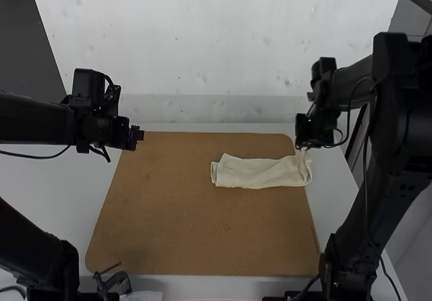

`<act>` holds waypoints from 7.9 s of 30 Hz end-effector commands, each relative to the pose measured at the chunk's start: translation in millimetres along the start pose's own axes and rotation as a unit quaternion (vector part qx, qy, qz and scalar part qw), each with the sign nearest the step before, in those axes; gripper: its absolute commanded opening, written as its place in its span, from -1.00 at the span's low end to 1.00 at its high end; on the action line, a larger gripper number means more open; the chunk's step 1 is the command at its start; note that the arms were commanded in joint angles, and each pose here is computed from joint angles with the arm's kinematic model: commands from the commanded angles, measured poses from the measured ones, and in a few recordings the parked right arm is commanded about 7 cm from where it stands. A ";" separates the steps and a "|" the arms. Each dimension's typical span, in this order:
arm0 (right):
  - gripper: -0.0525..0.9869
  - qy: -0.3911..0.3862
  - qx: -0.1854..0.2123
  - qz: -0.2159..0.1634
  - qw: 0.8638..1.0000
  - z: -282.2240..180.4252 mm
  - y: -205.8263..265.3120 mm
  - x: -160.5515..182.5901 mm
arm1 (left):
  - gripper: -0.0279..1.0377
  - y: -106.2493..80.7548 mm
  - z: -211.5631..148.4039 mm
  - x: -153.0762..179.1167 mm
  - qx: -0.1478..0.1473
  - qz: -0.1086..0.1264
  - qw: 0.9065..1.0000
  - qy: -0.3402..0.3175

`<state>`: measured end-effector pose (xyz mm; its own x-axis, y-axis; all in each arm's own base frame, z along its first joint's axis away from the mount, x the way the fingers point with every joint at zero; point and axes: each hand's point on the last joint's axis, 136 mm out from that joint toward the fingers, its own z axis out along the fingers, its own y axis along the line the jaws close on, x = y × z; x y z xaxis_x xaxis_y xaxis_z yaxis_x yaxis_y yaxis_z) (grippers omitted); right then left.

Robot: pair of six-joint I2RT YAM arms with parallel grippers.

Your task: Fold the towel.

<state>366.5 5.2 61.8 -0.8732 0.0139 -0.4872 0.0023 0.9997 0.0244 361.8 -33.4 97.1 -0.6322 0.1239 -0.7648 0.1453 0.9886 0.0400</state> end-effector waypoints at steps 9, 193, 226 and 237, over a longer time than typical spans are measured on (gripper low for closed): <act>-0.86 0.011 -0.044 -0.072 0.996 -2.2 144.4 21.6 | 0.91 -1.9 -0.7 3.6 0.004 -0.001 1.000 -0.001; 0.97 -0.499 0.021 0.018 0.866 -165.9 -9.6 49.1 | 0.87 -9.3 -145.3 9.5 -0.008 0.054 0.936 -0.346; 0.97 -0.465 -0.028 0.013 0.885 -150.2 6.4 57.4 | 0.91 -7.2 -137.1 21.3 -0.009 0.043 0.949 -0.312; 0.97 -0.465 -0.028 0.013 0.885 -150.2 6.4 57.4 | 0.91 -7.2 -137.1 21.3 -0.008 0.042 0.949 -0.312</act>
<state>243.2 6.0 159.4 -0.1053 0.0633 -0.9924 -0.0144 0.9978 0.0652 244.0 -26.4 157.6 -0.0740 0.1309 -0.9886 0.1641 0.9794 0.1174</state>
